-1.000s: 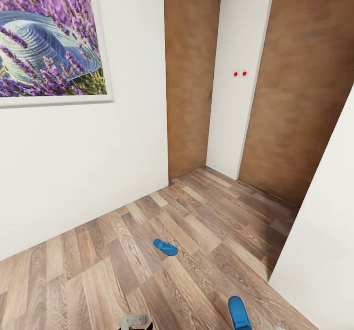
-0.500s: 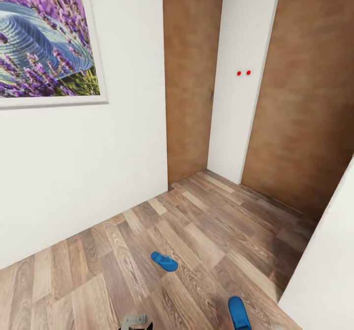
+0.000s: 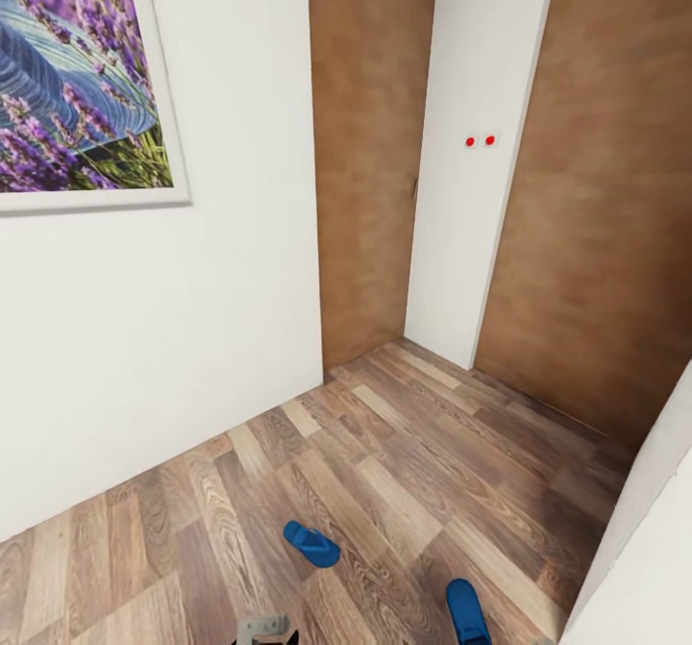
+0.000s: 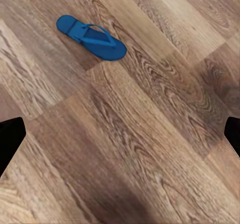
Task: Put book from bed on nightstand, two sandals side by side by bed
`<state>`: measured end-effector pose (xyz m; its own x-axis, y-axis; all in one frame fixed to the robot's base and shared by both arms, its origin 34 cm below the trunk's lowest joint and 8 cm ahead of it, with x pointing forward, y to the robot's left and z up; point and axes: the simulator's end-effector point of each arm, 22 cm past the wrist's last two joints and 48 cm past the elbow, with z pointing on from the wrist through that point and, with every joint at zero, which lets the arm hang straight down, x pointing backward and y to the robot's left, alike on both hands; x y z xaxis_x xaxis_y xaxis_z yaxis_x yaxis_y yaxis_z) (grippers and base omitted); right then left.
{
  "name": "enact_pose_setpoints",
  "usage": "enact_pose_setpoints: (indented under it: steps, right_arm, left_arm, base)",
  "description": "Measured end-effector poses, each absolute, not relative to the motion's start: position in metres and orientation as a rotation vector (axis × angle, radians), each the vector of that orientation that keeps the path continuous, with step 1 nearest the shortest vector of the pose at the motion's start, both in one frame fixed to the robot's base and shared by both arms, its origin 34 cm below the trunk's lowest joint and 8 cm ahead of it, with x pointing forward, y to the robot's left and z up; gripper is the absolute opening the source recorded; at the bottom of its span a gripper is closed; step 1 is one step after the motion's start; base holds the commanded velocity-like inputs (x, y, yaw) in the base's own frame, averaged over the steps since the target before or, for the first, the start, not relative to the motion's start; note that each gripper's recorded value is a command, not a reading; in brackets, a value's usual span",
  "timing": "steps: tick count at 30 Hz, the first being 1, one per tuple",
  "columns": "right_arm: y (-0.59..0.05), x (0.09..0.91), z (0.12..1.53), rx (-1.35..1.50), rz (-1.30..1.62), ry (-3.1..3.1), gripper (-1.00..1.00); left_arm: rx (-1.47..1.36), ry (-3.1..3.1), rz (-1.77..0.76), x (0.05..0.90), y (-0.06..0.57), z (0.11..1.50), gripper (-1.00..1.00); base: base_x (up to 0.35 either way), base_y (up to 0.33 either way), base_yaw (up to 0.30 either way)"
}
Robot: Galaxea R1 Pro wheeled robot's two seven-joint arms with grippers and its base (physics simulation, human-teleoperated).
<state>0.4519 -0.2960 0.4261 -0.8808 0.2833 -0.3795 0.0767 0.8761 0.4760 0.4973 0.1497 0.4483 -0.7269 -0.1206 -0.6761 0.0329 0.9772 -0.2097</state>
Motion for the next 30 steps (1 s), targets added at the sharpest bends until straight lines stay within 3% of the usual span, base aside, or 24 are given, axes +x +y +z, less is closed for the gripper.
enact_pose_setpoints:
  steps: [9, 30]
  right_arm:
    - [-0.296, 0.4521, 0.426, 0.265, 0.634, 2.599, -1.0]
    - [-0.2958, 0.4519, 0.4262, 0.263, 0.635, 2.599, -1.0]
  left_arm:
    - [-0.061, 2.37, -0.267, 0.4974, 0.1497, 0.4482, 1.0]
    - [-0.061, 2.37, -0.267, 0.4974, 0.1497, 0.4484, 1.0]
  base:
    - [0.082, -0.008, 0.0]
    - [0.303, 0.0, 0.0]
